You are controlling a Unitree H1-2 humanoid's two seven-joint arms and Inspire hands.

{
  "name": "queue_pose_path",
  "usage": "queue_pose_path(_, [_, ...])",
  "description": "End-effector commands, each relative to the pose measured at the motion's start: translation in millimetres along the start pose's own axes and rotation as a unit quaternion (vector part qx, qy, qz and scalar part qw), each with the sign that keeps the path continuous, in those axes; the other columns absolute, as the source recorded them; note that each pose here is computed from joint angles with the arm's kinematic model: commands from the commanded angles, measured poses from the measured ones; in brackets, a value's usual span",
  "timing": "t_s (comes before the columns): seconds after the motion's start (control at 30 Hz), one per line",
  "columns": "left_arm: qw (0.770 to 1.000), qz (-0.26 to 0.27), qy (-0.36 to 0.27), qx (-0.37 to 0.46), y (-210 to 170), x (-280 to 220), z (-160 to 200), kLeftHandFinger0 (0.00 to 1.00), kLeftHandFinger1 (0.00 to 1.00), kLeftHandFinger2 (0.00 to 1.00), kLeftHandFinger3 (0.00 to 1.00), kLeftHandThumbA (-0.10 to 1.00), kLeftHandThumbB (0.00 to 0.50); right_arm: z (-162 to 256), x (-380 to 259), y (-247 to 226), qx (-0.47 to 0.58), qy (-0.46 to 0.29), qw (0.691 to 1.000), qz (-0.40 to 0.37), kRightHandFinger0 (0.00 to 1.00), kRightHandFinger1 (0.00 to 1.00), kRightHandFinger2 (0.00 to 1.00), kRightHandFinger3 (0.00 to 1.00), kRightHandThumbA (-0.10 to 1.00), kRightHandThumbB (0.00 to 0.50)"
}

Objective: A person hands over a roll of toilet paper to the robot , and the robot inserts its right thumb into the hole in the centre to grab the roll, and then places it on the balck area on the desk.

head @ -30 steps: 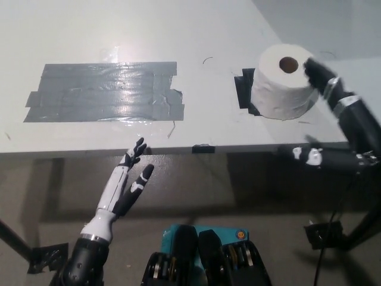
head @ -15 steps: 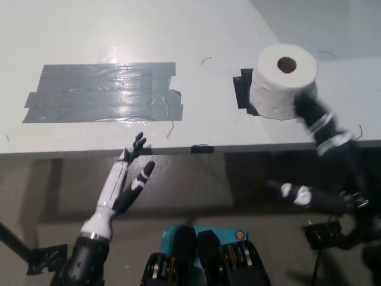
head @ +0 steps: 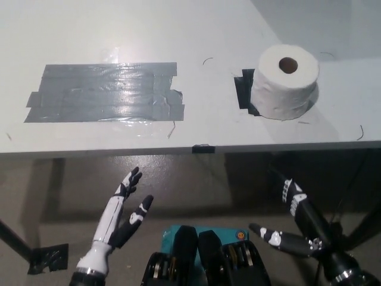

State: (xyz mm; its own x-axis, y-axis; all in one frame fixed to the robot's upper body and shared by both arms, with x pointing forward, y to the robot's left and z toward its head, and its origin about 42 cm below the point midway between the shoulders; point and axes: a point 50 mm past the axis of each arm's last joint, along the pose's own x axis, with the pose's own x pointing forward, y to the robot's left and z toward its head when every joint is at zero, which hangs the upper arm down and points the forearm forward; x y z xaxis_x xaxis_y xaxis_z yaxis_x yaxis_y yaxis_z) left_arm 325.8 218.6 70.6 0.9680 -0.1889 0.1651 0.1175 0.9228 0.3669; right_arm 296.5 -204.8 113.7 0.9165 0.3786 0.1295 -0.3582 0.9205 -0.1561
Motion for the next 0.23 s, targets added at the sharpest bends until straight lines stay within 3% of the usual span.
queue_pose_path(0.0, [1.0,0.008,-0.026,0.001,1.8,-6.3,7.4,1.0,1.0,1.0,1.0,0.83,0.175,-4.4,-3.3,2.0,-0.015,-0.022,1.0,-0.01,1.0,1.0,1.0,1.0,0.78,0.263])
queue_pose_path(0.2, [1.0,0.008,-0.021,0.006,3.1,-13.9,4.7,1.0,1.0,1.0,1.0,0.82,0.161,-13.0,-4.6,5.4,-0.008,-0.008,1.0,-0.003,1.0,1.0,1.0,1.0,0.77,0.265])
